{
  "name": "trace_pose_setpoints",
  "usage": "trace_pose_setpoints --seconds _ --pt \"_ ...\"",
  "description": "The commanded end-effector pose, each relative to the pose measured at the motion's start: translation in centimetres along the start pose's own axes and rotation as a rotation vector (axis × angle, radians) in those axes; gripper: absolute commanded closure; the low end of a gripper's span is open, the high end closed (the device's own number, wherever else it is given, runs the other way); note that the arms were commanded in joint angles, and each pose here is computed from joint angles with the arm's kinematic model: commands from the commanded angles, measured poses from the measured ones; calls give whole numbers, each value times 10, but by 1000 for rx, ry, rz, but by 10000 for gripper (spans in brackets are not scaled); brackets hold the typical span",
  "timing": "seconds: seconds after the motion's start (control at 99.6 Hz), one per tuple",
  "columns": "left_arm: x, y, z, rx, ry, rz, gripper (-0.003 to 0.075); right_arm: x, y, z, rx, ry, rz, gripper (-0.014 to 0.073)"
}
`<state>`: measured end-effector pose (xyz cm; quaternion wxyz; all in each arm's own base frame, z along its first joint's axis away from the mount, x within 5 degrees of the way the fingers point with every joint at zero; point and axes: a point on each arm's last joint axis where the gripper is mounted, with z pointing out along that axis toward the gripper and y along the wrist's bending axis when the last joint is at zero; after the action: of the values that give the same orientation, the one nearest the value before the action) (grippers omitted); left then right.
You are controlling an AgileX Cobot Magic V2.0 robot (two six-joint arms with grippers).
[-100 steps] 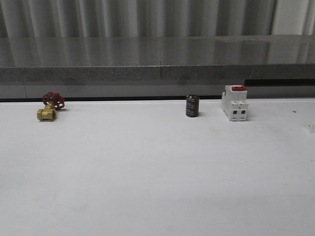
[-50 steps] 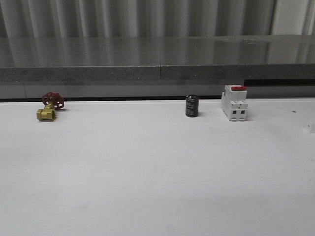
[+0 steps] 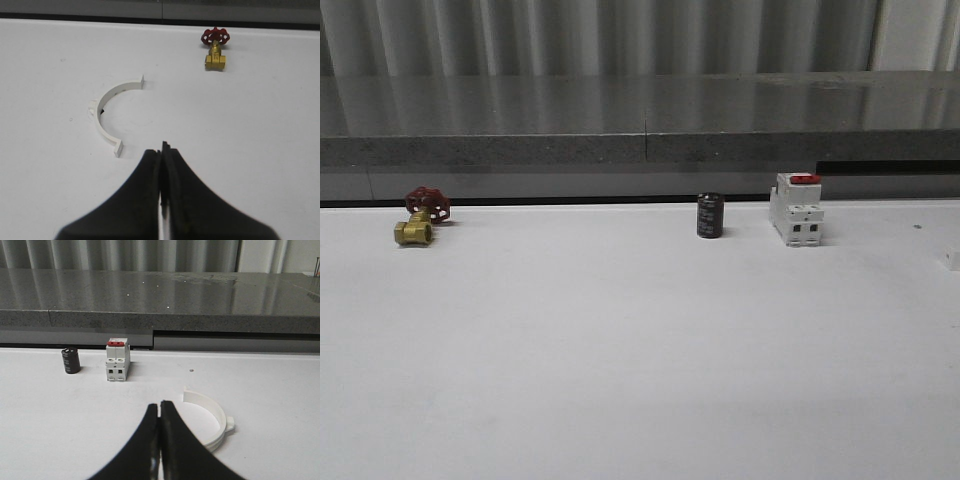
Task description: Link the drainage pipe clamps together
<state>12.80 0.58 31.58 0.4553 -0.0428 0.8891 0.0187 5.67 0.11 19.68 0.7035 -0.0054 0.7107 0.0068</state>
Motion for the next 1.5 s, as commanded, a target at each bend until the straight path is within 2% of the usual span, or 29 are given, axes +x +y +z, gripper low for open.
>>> trace_pose_setpoints --seconds 0.0,0.05,0.1,0.151,0.271,0.351,0.522,0.642,0.743,0.833,0.954,1.044,1.305,1.486 --pt "-15 -1 -2 11 -68 -14 737 -15 0 -3 0 -117 -1 661" --pt "-15 -1 -1 10 -59 -14 708 -15 0 -3 0 -117 -1 661" --pt "-15 -1 0 10 -56 -14 641 -15 0 -3 0 -117 -1 661" --pt "-15 -1 0 10 -56 -14 542 -15 0 -3 0 -117 -1 661" --pt "-15 -1 0 11 -56 -15 229 -15 0 -3 0 -117 -1 661" --pt "-14 -3 0 23 -52 -31 135 -15 0 -3 0 -117 -1 661" --pt "-18 -2 5 17 -56 -27 134 -15 0 -3 0 -117 -1 661" --pt "-34 2 20 -20 -10 -50 134 -15 0 -3 0 -117 -1 661" --pt "-52 10 43 -65 64 -79 134 -15 0 -3 0 -117 -1 661" --pt "-67 18 64 -93 131 -36 134 -15 0 -3 0 -117 -1 661" --pt "-78 30 103 -93 266 -5 134 -15 0 -3 0 -117 -1 661" --pt "-85 40 129 -84 303 -12 134 -15 0 -3 0 -117 -1 661" --pt "-78 78 197 -77 400 -12 134 -15 0 -3 0 -117 -1 661" --pt "-68 87 233 -61 441 18 135 -15 0 -3 0 -117 -1 661"
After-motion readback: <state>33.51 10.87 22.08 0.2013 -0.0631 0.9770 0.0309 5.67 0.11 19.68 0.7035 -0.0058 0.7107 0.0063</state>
